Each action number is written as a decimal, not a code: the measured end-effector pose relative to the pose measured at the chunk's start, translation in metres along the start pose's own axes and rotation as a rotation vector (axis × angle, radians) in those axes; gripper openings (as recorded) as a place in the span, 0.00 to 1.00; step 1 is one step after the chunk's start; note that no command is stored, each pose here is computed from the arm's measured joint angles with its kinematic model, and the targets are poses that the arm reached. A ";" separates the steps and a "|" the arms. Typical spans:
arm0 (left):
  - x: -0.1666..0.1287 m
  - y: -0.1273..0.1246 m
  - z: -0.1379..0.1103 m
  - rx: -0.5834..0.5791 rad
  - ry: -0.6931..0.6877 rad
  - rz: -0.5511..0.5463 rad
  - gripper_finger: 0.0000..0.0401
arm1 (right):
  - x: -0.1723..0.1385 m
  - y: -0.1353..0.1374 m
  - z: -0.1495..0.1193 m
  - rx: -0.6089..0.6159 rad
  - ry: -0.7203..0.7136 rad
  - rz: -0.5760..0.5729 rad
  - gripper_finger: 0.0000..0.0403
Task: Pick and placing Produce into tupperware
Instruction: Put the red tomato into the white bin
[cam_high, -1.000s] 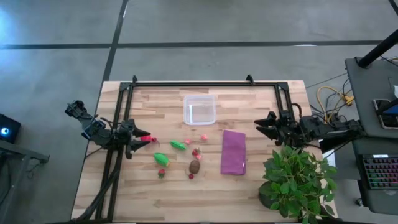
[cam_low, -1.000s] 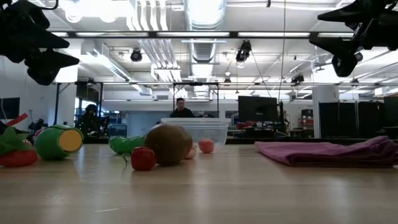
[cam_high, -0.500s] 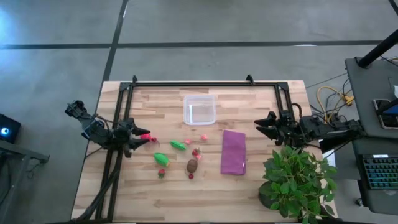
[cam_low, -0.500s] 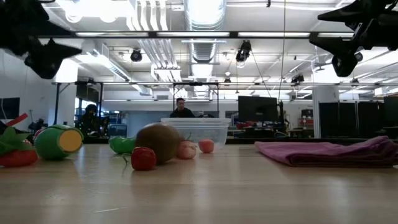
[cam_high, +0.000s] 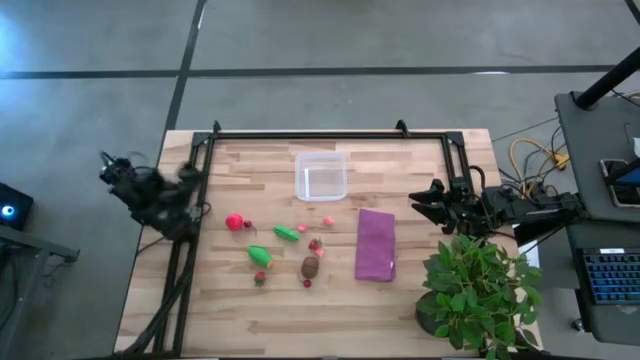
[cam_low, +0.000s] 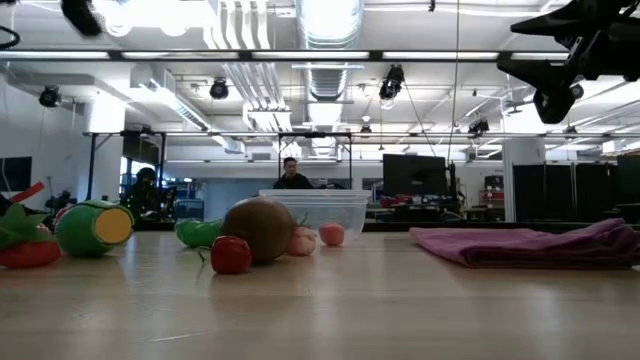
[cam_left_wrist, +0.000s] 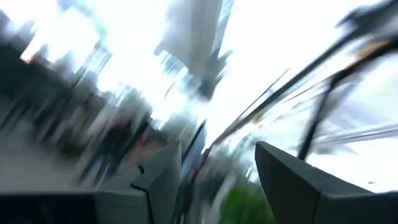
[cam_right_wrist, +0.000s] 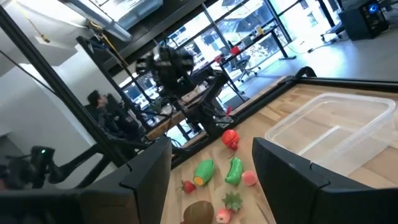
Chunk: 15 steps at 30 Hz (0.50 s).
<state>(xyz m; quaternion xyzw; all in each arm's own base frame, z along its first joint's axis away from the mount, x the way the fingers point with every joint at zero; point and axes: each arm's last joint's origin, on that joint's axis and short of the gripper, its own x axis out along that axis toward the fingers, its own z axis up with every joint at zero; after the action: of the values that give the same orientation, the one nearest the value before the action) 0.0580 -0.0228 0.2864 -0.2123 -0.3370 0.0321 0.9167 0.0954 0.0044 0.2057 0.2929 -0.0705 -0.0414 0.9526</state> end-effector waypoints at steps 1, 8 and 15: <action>0.003 -0.004 0.009 0.045 -0.078 -0.065 0.48 | 0.000 0.000 0.000 0.000 0.000 0.000 0.54; 0.027 -0.028 0.054 0.256 -0.420 -0.254 0.48 | 0.000 0.000 0.000 0.000 0.001 0.000 0.54; 0.085 -0.054 0.071 0.565 0.157 0.235 0.48 | 0.000 0.000 0.000 0.000 0.001 -0.001 0.54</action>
<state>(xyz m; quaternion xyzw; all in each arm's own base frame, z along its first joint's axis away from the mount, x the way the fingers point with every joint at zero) 0.0741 -0.0281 0.4087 0.0114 -0.2160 0.2134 0.9527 0.0954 0.0044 0.2055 0.2929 -0.0701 -0.0419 0.9527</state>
